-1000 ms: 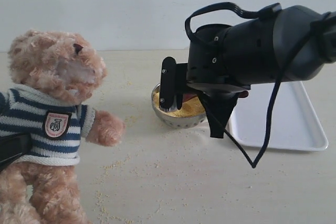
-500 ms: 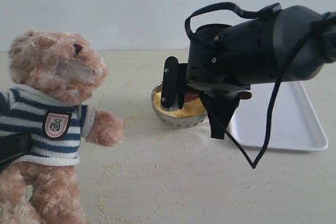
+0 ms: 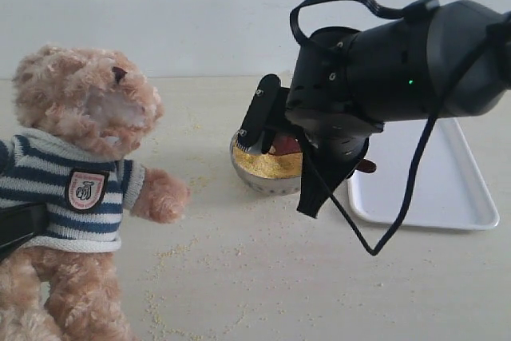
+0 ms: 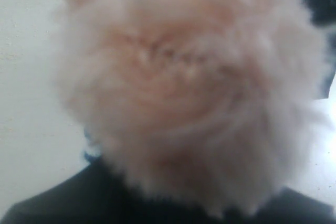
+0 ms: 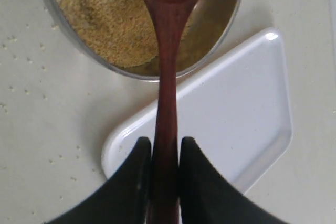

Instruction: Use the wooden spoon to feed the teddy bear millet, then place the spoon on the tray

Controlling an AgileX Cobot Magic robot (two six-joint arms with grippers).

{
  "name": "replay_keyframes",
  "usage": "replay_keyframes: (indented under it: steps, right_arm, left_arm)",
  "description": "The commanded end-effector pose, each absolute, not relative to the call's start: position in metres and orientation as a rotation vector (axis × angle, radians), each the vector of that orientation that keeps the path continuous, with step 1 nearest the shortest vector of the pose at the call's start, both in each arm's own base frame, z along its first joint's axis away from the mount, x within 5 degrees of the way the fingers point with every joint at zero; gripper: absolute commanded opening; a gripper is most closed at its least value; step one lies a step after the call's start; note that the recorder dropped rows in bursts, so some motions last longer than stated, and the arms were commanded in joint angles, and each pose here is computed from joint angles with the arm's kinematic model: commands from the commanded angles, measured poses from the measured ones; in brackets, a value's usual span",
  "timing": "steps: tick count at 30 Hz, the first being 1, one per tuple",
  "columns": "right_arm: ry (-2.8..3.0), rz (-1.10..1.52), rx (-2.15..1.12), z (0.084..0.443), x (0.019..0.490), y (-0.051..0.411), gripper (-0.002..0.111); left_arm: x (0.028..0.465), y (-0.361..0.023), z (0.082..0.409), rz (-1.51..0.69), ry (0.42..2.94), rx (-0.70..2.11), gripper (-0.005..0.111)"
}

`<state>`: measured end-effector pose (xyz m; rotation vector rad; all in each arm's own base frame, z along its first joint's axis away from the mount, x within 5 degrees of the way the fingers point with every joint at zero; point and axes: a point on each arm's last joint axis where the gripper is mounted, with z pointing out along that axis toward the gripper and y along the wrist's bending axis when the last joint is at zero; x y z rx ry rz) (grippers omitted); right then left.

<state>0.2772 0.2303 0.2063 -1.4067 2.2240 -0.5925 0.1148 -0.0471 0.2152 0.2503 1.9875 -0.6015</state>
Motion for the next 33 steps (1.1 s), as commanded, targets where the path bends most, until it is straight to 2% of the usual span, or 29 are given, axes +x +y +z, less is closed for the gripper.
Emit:
replay_keyframes:
  steps: [1,11,23,33]
  right_arm:
    - [2.249,-0.545,-1.3,0.221,0.275,0.227,0.0]
    - [2.274,-0.358,-1.169,0.259,0.259,0.22,0.0]
    - [2.26,-0.011,-1.224,0.31,0.217,0.208,0.0]
    - [2.153,0.024,-1.372,0.319,0.191,0.224,0.0]
  left_arm:
    - [0.114,-0.047,0.214,-0.606,1.984,0.246,0.005]
    - [0.113,-0.049,0.215,-0.628,1.981,0.261,0.005]
    - [0.114,-0.049,0.216,-0.649,1.976,0.227,0.005]
    - [0.118,-0.046,0.202,-0.746,2.054,-0.024,0.005]
